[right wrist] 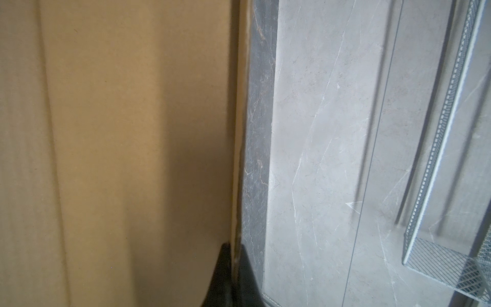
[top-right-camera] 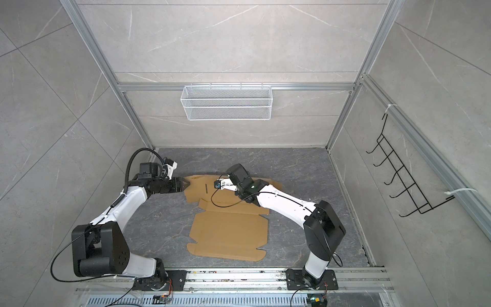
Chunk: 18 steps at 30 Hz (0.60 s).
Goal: Assemble paper box
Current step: First fold the bottom flaps of a flat cardboard box at the center of the table.
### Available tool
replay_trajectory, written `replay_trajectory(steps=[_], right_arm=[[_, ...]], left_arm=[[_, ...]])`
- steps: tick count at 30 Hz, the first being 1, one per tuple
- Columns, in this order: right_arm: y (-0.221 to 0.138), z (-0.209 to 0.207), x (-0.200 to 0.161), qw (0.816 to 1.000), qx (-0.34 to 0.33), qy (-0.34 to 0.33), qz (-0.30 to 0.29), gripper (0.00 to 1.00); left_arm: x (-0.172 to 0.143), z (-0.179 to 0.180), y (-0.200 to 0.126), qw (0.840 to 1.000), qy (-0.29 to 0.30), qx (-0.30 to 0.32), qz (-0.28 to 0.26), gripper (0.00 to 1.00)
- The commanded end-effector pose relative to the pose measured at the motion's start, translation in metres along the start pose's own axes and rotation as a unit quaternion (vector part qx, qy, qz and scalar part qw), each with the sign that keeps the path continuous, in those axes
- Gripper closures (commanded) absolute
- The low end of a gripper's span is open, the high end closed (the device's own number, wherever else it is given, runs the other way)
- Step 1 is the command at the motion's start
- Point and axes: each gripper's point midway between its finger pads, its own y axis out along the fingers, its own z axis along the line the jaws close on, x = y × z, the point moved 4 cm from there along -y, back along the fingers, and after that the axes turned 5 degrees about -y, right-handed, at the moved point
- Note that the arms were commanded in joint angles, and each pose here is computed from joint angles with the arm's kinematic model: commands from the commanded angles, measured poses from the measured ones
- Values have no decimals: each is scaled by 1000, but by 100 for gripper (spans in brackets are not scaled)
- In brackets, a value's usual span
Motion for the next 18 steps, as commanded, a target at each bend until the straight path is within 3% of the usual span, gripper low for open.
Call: replay_trajectory(steps=[1, 10, 18], right_arm=[[-10, -15, 0, 1000, -19, 3, -10, 100], [-9, -13, 2, 1000, -16, 3, -14, 100], [-9, -11, 2, 1000, -12, 4, -16, 100]], left_arm=[[8, -7, 5, 998, 47, -38, -11, 39], [10, -5, 15, 994, 89, -55, -8, 52], [11, -4, 20, 993, 98, -66, -12, 50]])
